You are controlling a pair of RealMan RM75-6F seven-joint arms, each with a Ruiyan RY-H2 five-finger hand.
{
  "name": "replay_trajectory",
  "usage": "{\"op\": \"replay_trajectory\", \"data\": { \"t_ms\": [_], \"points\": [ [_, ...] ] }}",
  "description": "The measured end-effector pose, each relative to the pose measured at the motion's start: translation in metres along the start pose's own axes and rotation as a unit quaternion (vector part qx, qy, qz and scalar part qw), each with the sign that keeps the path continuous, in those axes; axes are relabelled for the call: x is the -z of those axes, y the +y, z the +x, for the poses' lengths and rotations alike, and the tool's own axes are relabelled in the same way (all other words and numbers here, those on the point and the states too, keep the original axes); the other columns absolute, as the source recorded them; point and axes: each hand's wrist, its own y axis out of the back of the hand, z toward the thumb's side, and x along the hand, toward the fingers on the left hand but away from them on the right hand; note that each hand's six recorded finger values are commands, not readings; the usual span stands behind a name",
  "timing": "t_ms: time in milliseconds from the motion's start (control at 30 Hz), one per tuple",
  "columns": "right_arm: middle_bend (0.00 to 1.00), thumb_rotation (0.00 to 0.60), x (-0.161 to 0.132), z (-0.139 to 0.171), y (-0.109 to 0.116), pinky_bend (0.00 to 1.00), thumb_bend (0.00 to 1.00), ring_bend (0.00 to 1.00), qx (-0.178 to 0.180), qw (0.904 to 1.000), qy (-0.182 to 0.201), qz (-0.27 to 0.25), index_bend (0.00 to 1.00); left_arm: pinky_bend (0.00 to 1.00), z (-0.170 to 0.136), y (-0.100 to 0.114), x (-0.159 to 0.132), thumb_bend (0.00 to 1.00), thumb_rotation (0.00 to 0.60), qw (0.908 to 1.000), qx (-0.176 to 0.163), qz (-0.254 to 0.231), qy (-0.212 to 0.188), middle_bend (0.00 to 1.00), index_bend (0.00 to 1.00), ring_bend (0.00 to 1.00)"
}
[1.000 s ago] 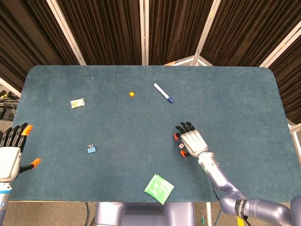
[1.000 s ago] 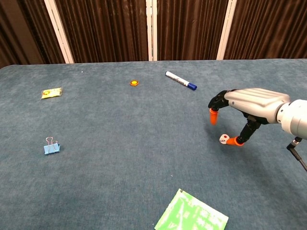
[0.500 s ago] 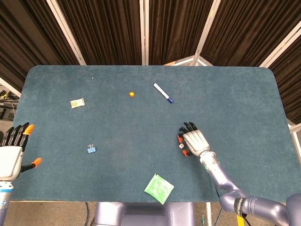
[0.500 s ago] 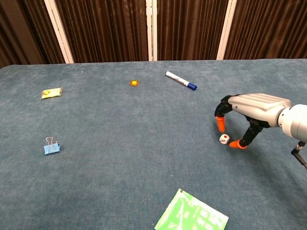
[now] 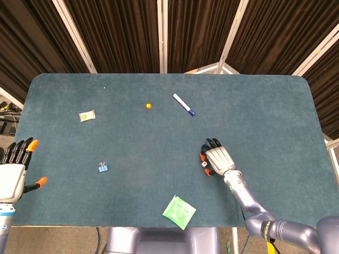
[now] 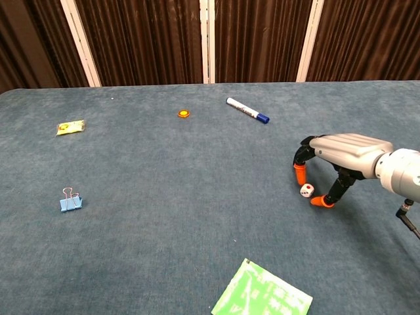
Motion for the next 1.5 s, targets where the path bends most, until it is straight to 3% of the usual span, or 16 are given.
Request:
{"op": "replay_trajectory", "data": {
  "t_ms": [133, 500, 700, 867, 967, 1067, 1333, 1500],
  "points": [
    [0.27, 0.6, -0.001, -0.001, 0.0, 0.0, 0.29, 0.0, 0.002, 1.0, 0.001, 0.0, 0.58, 0.0, 0.0, 0.0, 0.0, 0.0, 0.6, 1.0, 0.0, -0.001, 0.0, 0.0, 0.0, 0.0],
    [0.28, 0.6, -0.007, 0.002, 0.008, 0.0, 0.32, 0.0, 0.013, 0.9999, 0.008, 0.0, 0.61, 0.0, 0.0, 0.0, 0.0, 0.0, 0.6, 1.0, 0.001, -0.002, -0.001, 0.0, 0.0, 0.0],
    [0.28, 0.6, -0.012, 0.008, 0.027, 0.0, 0.32, 0.0, 0.037, 0.9992, 0.014, 0.008, 0.6, 0.0, 0.0, 0.001, 0.0, 0.0, 0.6, 1.0, -0.001, -0.003, 0.0, 0.0, 0.0, 0.0],
    [0.27, 0.6, -0.011, 0.018, 0.06, 0.0, 0.31, 0.0, 0.079, 0.9968, 0.012, 0.011, 0.59, 0.0, -0.001, 0.002, 0.0, 0.0, 0.6, 1.0, -0.002, -0.004, -0.001, 0.0, 0.0, 0.0],
    [0.24, 0.6, -0.007, 0.025, 0.077, 0.0, 0.29, 0.0, 0.097, 0.9953, 0.007, 0.009, 0.55, 0.0, -0.002, 0.003, -0.001, 0.0, 0.6, 1.0, -0.003, -0.005, -0.003, 0.0, 0.0, 0.0],
    [0.17, 0.6, -0.003, 0.033, 0.086, 0.0, 0.26, 0.0, 0.107, 0.9942, 0.001, 0.007, 0.45, 0.0, -0.003, 0.004, -0.003, 0.0, 0.6, 1.0, -0.004, -0.006, -0.005, 0.0, 0.0, 0.0],
    [0.07, 0.6, 0.005, 0.048, 0.086, 0.0, 0.24, 0.0, 0.11, 0.9939, -0.006, 0.005, 0.27, 0.0, -0.005, 0.007, -0.006, 0.0, 0.6, 0.9999, -0.009, -0.006, -0.011, 0.0, 0.0, 0.0],
    [0.05, 0.6, 0.018, 0.062, 0.086, 0.0, 0.23, 0.0, 0.117, 0.9929, -0.018, -0.001, 0.24, 0.0, -0.007, 0.009, -0.009, 0.0, 0.6, 0.9997, -0.012, -0.009, -0.017, 0.0, 0.0, 0.0]
  ]
}}
